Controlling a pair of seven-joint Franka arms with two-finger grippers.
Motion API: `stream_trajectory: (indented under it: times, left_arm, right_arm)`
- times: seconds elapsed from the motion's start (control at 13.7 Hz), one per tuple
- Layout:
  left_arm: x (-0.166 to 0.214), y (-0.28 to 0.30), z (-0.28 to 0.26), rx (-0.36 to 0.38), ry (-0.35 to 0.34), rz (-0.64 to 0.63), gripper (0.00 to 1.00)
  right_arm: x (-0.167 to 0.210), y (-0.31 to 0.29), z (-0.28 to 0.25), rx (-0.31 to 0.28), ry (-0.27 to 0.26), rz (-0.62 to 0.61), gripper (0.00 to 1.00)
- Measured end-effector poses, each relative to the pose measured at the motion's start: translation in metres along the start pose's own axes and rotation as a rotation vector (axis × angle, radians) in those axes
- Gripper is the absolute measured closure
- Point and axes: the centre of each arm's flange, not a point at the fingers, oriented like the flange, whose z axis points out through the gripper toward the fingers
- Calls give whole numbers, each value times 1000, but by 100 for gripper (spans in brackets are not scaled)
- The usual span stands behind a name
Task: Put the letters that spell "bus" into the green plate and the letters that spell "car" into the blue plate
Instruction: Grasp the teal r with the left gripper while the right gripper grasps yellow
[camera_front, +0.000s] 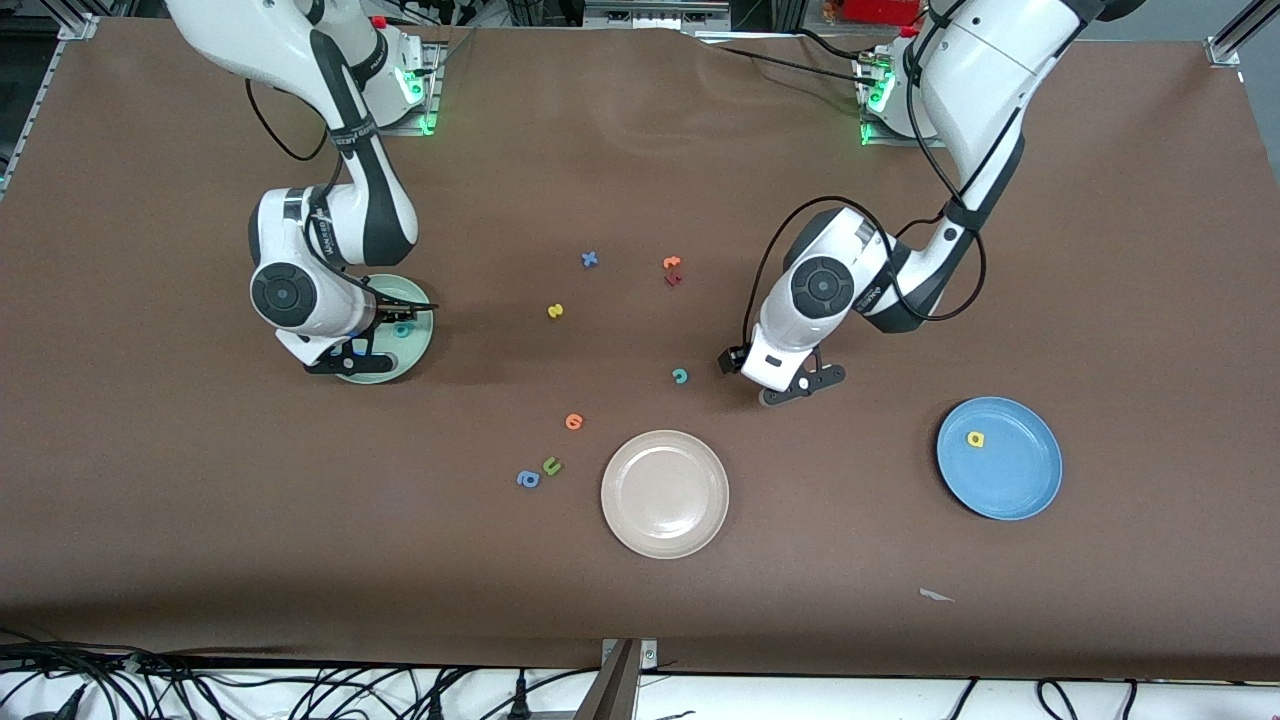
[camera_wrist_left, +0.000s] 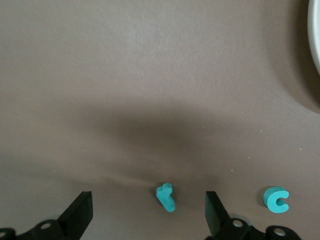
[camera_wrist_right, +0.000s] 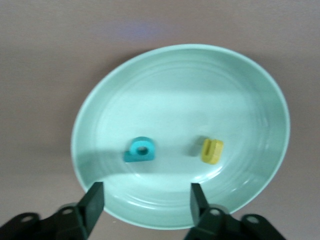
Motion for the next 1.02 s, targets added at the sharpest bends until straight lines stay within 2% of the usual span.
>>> stream_trajectory:
  times: [0.07,0.15,0.22,0.29,0.44,0.51,0.58,0.66,0.73,0.88,0.95,1.02]
  left_arm:
    - [-5,0,4,-7,1,-9,3]
    - [-11,3,6,-12,3,-16,4]
    - [-16,7,7,-16,5,-22,9]
    - [-20,9,8,-18,9,-26,9]
    - [-25,10,12,2,31,-35,25]
    - [-26,9,14,13,46,-40,25]
    - [-27,8,17,14,55,-48,31]
    - [-27,8,20,8,58,-58,31]
    - [-28,7,23,6,57,-66,36]
    - [-29,7,27,6,53,-72,39]
    - [-30,7,29,8,51,-74,39]
    - [-32,7,31,9,49,-76,44]
  right_arm:
    - [-3,-18,-4,15,7,31,7]
    - [-7,-44,-8,30,15,77,0]
    - [-13,-76,-12,42,30,124,0]
    - [-21,-107,-15,57,52,166,0]
    - [-35,-155,-14,96,100,257,0]
    - [-39,-173,-12,120,122,304,0]
    - [-44,-188,-9,142,137,354,0]
    - [-48,-201,-4,157,142,392,0]
    - [-53,-211,2,161,140,411,1]
    - [-53,-220,12,173,145,457,11]
    - [-52,-222,16,183,152,490,11]
    - [-52,-225,21,189,158,513,19]
